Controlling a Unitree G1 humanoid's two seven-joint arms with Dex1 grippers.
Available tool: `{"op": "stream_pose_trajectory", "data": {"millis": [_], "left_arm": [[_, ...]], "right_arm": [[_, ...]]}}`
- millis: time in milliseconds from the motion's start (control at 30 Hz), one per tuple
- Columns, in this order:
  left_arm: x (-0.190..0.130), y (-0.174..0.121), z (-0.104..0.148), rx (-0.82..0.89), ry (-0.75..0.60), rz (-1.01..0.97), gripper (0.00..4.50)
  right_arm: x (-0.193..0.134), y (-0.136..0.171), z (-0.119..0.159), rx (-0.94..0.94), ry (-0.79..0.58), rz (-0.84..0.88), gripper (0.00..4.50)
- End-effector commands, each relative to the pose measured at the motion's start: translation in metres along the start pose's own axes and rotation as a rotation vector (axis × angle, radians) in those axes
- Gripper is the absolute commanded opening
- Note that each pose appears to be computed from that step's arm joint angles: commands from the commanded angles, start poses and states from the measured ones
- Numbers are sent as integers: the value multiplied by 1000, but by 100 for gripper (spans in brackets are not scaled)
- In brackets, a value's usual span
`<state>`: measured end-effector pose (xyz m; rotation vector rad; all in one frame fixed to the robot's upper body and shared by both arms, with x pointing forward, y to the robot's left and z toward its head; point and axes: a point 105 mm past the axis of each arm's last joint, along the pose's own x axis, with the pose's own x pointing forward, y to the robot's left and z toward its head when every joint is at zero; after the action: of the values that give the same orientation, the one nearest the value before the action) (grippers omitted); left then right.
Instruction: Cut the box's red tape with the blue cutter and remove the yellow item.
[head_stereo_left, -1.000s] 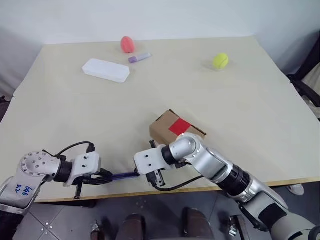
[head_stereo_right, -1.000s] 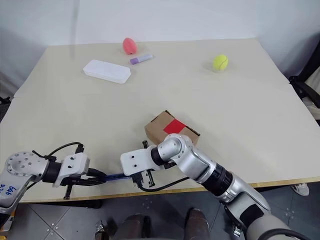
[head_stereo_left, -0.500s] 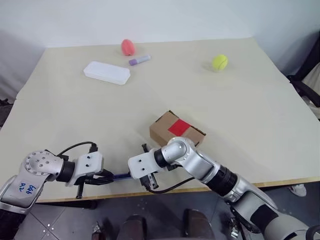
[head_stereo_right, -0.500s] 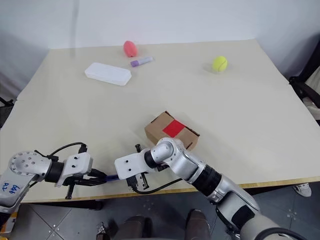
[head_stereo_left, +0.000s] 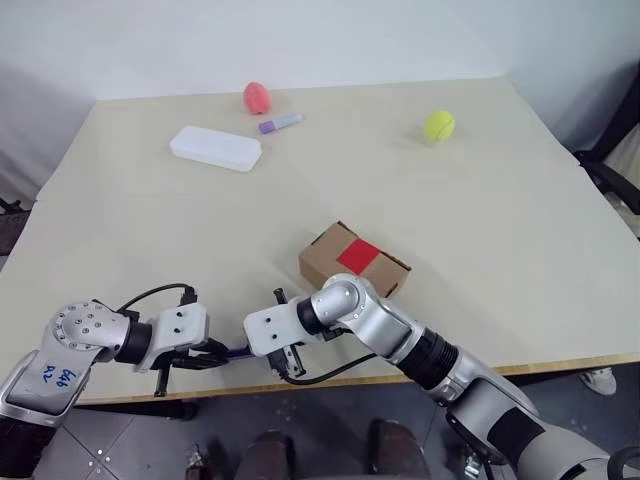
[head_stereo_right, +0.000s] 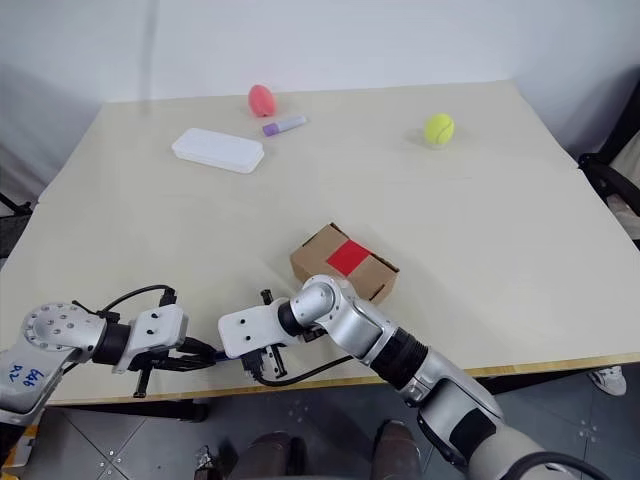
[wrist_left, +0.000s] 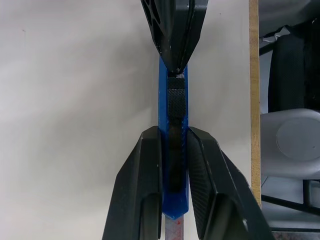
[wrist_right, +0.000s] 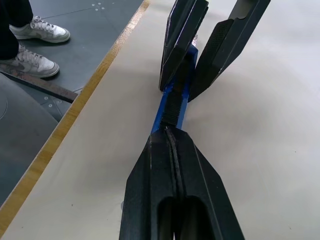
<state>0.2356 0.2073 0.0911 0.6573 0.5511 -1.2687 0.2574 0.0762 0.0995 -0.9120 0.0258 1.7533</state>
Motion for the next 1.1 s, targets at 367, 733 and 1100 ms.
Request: {"op": "stream_pose_trajectory", "data": {"millis": [367,733,1100], "left_arm": [[-27,34,20,50,-282,299,40],[-37,65,61,267,-539,579,40],[-8,88,100,422,-661,646,40]], "right_arm": [[-136,-50,38,362,-139,-296,240],[-195,-74,50,708,-148,-353,449],[-181,-94,55,811,-114,-296,449]]}}
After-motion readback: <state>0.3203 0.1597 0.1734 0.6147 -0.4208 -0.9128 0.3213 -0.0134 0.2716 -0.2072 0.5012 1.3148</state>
